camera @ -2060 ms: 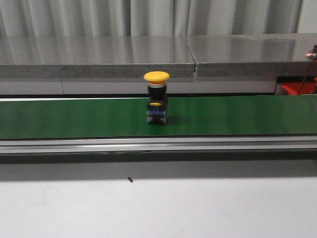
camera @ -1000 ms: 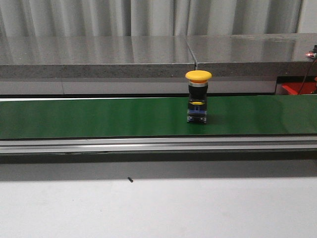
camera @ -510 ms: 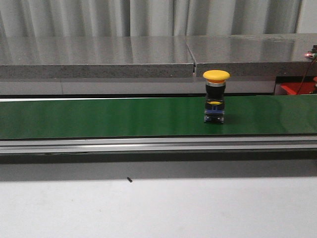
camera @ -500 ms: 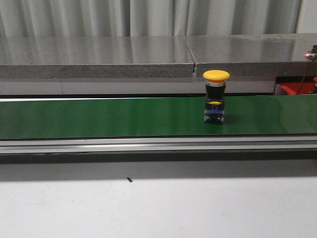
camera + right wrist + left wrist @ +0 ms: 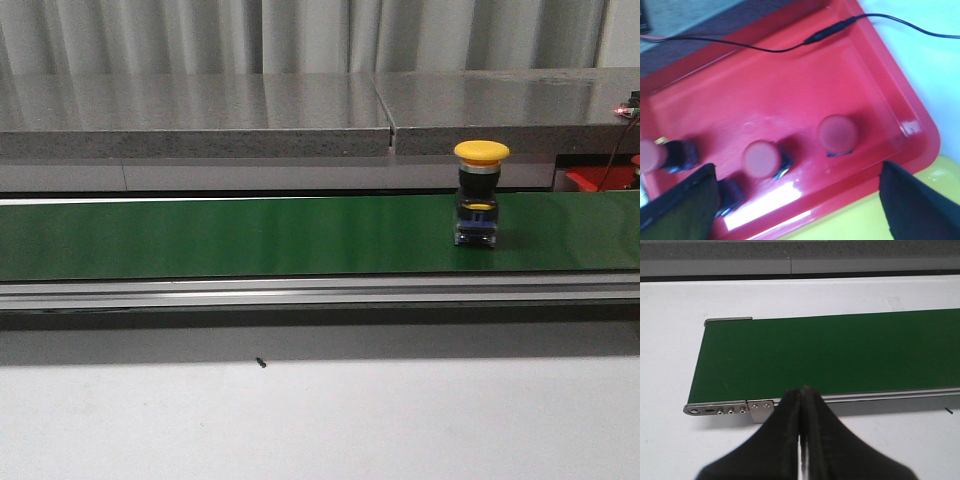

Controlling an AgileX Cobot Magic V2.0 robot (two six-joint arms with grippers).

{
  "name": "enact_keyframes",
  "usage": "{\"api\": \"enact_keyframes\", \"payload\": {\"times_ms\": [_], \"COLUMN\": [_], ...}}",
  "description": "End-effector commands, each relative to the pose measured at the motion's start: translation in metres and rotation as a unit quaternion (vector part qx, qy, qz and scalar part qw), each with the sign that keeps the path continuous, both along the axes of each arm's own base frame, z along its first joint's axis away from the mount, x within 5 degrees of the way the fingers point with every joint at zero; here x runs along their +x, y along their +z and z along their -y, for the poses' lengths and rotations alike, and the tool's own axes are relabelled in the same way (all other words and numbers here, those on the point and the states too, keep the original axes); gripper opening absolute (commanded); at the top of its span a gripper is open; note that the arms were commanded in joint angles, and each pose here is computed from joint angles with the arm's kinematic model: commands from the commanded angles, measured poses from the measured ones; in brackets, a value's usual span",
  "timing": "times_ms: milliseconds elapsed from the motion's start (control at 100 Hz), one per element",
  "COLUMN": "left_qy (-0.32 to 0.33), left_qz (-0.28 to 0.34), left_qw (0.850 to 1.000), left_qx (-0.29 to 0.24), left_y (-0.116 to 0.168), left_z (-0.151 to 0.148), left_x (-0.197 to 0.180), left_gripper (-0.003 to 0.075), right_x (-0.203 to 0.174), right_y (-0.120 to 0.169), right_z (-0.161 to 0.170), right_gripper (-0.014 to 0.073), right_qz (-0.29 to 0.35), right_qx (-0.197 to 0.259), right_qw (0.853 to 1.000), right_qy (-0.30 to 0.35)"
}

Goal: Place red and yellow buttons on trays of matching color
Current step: 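Lower the right gripper onto the yellow button at the belt end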

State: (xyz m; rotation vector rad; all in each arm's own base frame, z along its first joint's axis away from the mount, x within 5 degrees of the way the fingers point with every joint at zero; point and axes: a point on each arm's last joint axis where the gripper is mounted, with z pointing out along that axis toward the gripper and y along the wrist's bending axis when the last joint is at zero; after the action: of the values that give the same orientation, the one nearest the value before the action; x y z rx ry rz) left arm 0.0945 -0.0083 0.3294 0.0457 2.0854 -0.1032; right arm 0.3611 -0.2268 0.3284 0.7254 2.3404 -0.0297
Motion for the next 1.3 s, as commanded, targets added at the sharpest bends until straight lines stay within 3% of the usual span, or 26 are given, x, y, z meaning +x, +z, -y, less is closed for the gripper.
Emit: {"api": "enact_keyframes", "payload": {"times_ms": [0,210,470,970,1290], "left_qy": [0.002,0.002,0.002,0.002,0.002], "left_qz": [0.047,0.047,0.047,0.047,0.047], "left_qw": [0.999,0.999,0.999,0.999,0.999], "left_qx": [-0.012,-0.012,-0.012,-0.012,-0.012], "left_y": [0.014,0.014,0.014,0.014,0.014], "left_z": [0.001,0.001,0.001,0.001,0.001], "left_x": [0.002,0.002,0.002,0.002,0.002], "left_gripper": [-0.002,-0.002,-0.002,-0.002,-0.002], "right_x": [-0.02,-0.047,-0.071,-0.088,-0.085], "right_y": [0.046,0.059,0.056,0.048,0.05], "right_z": [-0.023,-0.085,-0.152,-0.233,-0.237], "right_gripper": [0.0646,0.0646,0.0646,0.0646,0.0646], "right_qz": [0.064,0.076,0.037,-0.055,-0.031], "right_qx": [-0.053,-0.064,-0.06,-0.028,0.012], "right_qw": [0.996,0.993,0.982,0.937,0.954], "right_qy": [0.01,0.063,0.176,0.343,0.297]}}
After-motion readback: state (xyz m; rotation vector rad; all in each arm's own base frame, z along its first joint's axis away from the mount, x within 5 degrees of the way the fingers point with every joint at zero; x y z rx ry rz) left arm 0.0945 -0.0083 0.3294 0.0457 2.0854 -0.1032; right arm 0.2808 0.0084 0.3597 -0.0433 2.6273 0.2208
